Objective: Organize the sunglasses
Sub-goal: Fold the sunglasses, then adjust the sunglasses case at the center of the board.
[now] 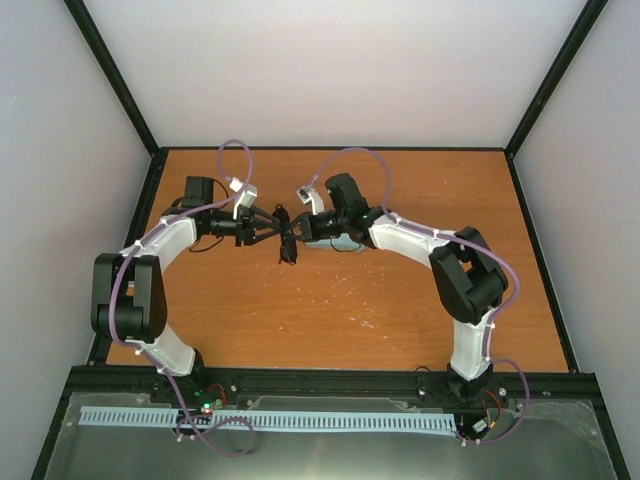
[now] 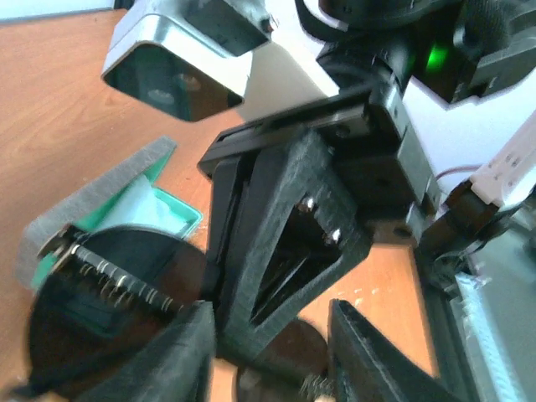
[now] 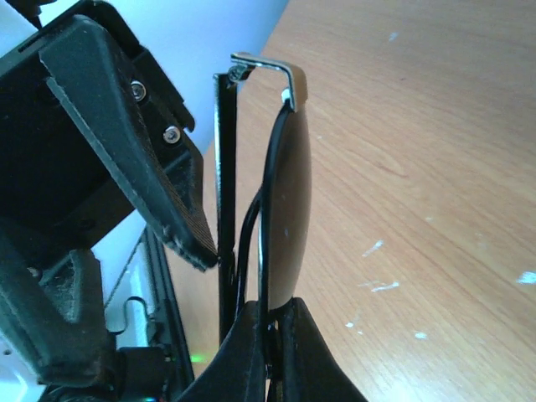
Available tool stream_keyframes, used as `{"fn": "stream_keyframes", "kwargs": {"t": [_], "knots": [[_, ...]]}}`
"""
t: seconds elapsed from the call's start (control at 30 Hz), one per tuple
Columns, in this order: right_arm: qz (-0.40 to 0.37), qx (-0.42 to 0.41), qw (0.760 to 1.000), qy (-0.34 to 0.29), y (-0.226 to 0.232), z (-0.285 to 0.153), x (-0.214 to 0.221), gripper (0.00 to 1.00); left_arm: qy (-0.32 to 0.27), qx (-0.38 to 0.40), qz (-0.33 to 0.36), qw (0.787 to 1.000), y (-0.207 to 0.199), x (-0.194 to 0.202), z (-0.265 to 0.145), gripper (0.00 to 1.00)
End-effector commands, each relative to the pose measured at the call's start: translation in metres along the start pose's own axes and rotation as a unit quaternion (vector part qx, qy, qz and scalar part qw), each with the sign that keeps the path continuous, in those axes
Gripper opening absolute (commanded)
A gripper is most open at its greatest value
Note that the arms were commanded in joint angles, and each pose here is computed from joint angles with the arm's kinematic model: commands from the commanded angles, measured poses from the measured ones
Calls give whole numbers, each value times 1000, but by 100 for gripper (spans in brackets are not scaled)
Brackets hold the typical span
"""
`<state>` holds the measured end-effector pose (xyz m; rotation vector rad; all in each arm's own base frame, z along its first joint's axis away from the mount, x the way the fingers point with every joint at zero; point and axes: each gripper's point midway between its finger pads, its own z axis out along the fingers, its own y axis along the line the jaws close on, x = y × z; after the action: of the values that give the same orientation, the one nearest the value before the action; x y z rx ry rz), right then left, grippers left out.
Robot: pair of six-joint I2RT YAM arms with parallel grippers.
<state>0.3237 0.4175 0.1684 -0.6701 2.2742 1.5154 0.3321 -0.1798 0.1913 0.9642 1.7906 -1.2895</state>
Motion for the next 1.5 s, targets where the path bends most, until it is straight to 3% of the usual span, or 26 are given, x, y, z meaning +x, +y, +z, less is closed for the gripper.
{"fn": "stream_keyframes", "kwargs": {"t": [0.0, 0.07, 0.13, 0.33, 0.6, 0.97, 1.27, 1.47], "knots": [[-77, -9, 996, -42, 53, -38, -20, 3, 2, -58, 47, 997, 27, -16, -3, 48], [-67, 30, 995, -64, 39, -53, -19, 3, -7, -78, 57, 995, 37, -30, -4, 57], [-61, 62, 992, -91, 33, -73, -19, 3, 0, -98, 53, 994, 57, -43, -3, 58], [-39, 152, 972, -177, 25, -131, -20, 3, 82, -127, -10, 988, 137, -17, 21, 27], [54, 231, 937, -254, -16, -180, -2, 3, 192, -169, -4, 967, 192, 28, 67, 22], [119, 278, 916, -263, -53, -195, 35, 3, 202, -156, 10, 967, 197, 33, 107, 30], [180, 308, 892, -278, -92, -201, 53, 3, 207, -111, 0, 972, 161, 48, 132, 29], [184, 309, 890, -280, -101, -199, 47, 3, 212, -88, -6, 973, 136, 62, 139, 27]]}}
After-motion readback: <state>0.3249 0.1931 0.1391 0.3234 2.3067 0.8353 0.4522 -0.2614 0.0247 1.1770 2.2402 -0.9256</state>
